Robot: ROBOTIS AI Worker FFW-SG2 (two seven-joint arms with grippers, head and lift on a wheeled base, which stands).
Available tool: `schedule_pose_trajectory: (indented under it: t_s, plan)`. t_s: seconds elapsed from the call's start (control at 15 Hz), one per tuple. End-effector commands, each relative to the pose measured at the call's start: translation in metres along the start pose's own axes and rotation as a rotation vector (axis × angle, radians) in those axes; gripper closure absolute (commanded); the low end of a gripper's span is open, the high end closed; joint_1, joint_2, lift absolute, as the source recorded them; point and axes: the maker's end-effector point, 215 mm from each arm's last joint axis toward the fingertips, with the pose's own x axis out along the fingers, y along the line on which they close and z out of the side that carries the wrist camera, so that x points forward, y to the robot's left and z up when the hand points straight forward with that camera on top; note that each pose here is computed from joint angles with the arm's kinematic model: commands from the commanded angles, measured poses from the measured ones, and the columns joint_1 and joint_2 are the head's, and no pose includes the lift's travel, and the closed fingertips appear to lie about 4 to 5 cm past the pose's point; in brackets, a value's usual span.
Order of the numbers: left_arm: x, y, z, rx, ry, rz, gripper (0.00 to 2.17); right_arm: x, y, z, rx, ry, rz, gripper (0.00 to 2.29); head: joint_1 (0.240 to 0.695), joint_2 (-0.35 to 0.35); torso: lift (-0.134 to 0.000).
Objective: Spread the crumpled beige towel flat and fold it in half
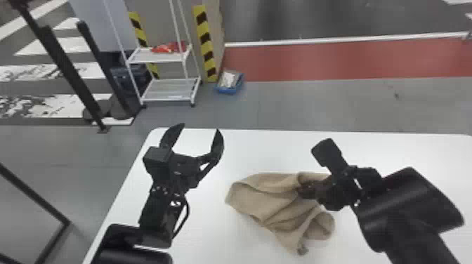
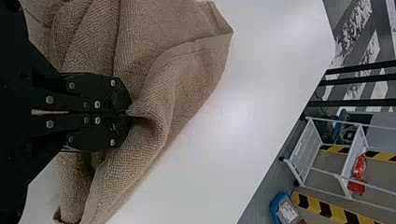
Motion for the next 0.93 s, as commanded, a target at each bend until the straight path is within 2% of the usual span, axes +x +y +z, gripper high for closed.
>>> schedule_pose_trajectory:
  t_s: [0.0, 0.13, 0.27, 0.4, 0.53, 0.67, 0.87]
  plan:
    - [-0.004, 0.001, -0.002, 0.000, 0.005, 0.002, 0.15, -0.019, 0.010, 0.013, 0.076, -0.026, 0.036, 1.33, 0.695, 0.163, 0.000]
    - [-0.005, 0.002, 0.000, -0.001, 0.002, 0.002, 0.15, -0.048, 0.015, 0.029, 0.153, -0.047, 0.053, 1.33, 0.695, 0.171, 0.000]
    - [-0.005, 0.003, -0.003, -0.001, 0.011, 0.003, 0.15, -0.076, 0.009, 0.040, 0.261, -0.070, 0.064, 1.33, 0.695, 0.176, 0.000]
    - [-0.008, 0.006, -0.005, 0.001, 0.016, 0.007, 0.15, -0.108, -0.010, 0.049, 0.329, -0.094, -0.004, 1.33, 0.695, 0.164, 0.000]
    - [-0.010, 0.007, -0.006, 0.001, 0.017, 0.009, 0.15, -0.135, -0.036, 0.059, 0.351, -0.143, -0.102, 1.33, 0.695, 0.144, 0.000]
    - [-0.013, 0.010, -0.003, 0.008, 0.013, 0.007, 0.15, -0.151, -0.064, 0.065, 0.383, -0.181, -0.170, 1.33, 0.695, 0.122, 0.000]
    - [-0.017, 0.011, -0.004, 0.014, 0.015, 0.004, 0.15, -0.169, -0.093, 0.069, 0.427, -0.202, -0.214, 1.33, 0.695, 0.082, 0.000]
